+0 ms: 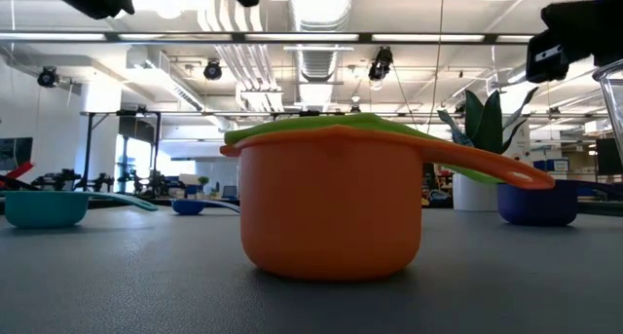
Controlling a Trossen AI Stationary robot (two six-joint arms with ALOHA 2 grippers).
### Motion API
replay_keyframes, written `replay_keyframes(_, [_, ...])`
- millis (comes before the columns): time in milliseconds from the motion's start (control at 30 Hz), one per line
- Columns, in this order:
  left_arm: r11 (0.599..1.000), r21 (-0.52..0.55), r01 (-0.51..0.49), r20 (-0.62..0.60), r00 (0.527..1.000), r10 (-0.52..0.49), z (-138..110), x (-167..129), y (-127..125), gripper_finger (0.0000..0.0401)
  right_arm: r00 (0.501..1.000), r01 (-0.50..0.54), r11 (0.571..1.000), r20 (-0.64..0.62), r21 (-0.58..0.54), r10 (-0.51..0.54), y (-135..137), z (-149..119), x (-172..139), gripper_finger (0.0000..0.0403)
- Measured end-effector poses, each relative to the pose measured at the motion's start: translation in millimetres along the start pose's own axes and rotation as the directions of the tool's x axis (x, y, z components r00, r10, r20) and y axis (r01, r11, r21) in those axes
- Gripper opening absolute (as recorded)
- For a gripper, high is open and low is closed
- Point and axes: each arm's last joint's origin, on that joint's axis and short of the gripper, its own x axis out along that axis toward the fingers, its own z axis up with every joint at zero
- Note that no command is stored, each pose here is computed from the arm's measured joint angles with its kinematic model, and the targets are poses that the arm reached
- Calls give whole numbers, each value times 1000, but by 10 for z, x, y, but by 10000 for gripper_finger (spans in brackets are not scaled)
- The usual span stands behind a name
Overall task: Nest measuring cups in basket
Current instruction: Stack the violet measuring cup on top of the green measuring cup
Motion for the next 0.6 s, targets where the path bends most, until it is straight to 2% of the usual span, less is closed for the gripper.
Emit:
replay_keyframes(200, [998,-1,-58,-17,998,58,-113,-144,156,86,996,3,1000,84,22,-5,-5,81,-3,9])
replay_keyframes(333, [994,-50,-95,40,994,97,-107,-197,266,86,986,-1,998,168,63,-10,-10,163,-14,9])
replay_keyframes(467, [996,-52,-70,51,996,73,-109,-214,283,86,972,-26,985,233,170,-14,-14,226,-27,9])
replay_keyframes(600, [997,-47,-58,51,997,60,-108,-214,280,86,974,-13,983,226,185,-30,-18,220,-25,9])
